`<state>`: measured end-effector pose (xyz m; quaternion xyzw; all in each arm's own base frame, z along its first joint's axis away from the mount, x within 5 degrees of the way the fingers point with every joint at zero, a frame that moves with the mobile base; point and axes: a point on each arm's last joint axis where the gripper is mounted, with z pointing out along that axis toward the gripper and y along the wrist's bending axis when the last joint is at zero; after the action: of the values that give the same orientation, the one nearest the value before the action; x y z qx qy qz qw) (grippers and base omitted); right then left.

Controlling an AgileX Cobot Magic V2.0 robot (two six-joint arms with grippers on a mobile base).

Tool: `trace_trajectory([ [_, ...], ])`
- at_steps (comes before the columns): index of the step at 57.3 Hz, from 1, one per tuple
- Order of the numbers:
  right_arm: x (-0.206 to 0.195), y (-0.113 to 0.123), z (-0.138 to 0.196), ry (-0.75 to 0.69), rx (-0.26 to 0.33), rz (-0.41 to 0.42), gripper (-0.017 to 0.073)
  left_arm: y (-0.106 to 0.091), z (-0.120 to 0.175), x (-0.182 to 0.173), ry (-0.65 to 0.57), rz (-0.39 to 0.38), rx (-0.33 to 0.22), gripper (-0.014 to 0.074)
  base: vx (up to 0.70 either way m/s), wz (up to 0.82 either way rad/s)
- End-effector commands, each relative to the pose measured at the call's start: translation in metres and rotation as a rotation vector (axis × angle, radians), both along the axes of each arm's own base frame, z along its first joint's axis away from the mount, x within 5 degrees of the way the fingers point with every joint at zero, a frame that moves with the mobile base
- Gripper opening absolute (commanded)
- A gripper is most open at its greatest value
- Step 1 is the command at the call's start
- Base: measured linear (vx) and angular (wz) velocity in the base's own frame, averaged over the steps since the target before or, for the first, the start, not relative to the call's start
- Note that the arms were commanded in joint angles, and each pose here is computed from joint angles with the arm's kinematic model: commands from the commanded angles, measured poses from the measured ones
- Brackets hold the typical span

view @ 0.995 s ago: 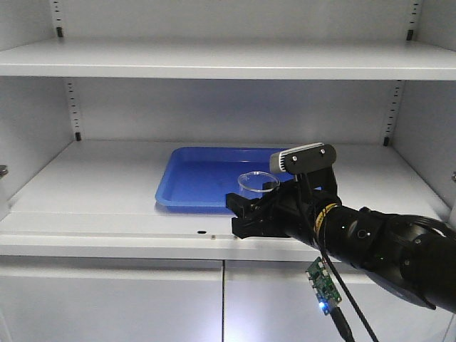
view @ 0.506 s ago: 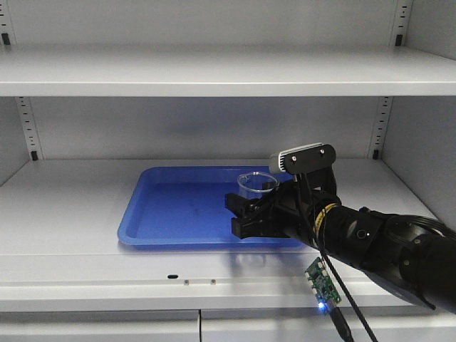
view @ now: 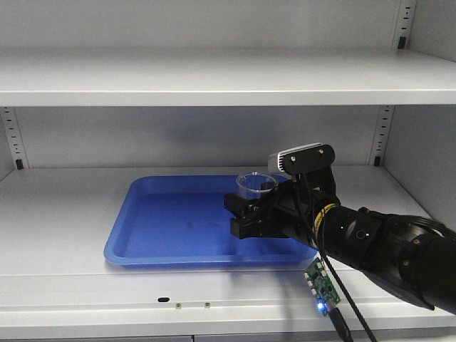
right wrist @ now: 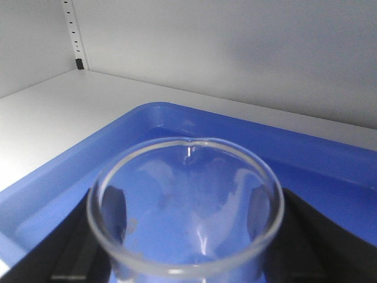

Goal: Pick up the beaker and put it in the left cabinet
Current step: 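Lower the beaker onto the blue tray and open the right gripper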

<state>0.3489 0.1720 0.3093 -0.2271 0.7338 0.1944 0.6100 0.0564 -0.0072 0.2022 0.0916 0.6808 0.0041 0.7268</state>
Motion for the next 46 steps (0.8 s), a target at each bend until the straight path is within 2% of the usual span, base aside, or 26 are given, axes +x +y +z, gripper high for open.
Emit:
trace_trajectory([
  [1, -0.008, 0.000, 0.033, -0.108, 0.078, 0.041, -0.0001, 0.000, 0.003, -0.002, -0.086, -0.005, -0.017, 0.0001, 0.04, -0.03],
  [7, -0.008, 0.001, 0.034, -0.119, 0.087, 0.053, -0.0001, 0.000, 0.003, -0.002, -0.086, -0.005, -0.017, 0.0001, 0.02, -0.02],
  [13, -0.001, 0.005, 0.031, -0.148, 0.064, 0.070, -0.0001, 0.000, 0.003, -0.002, -0.086, -0.005, -0.017, 0.0001, 0.00, -0.01],
  [17, 0.009, 0.009, 0.027, -0.155, 0.040, 0.068, -0.0001, 0.000, 0.003, -0.002, -0.086, -0.005, -0.017, 0.0001, 0.00, 0.00],
  [33, 0.059, 0.032, 0.008, -0.149, 0.049, 0.067, 0.0004, 0.000, 0.003, -0.002, -0.086, -0.005, -0.017, 0.0001, 0.00, 0.00],
  [46, 0.082, 0.040, -0.014, -0.112, 0.028, 0.049, 0.0014, 0.000, 0.003, -0.002, -0.086, -0.005, -0.017, 0.0001, 0.00, 0.00],
])
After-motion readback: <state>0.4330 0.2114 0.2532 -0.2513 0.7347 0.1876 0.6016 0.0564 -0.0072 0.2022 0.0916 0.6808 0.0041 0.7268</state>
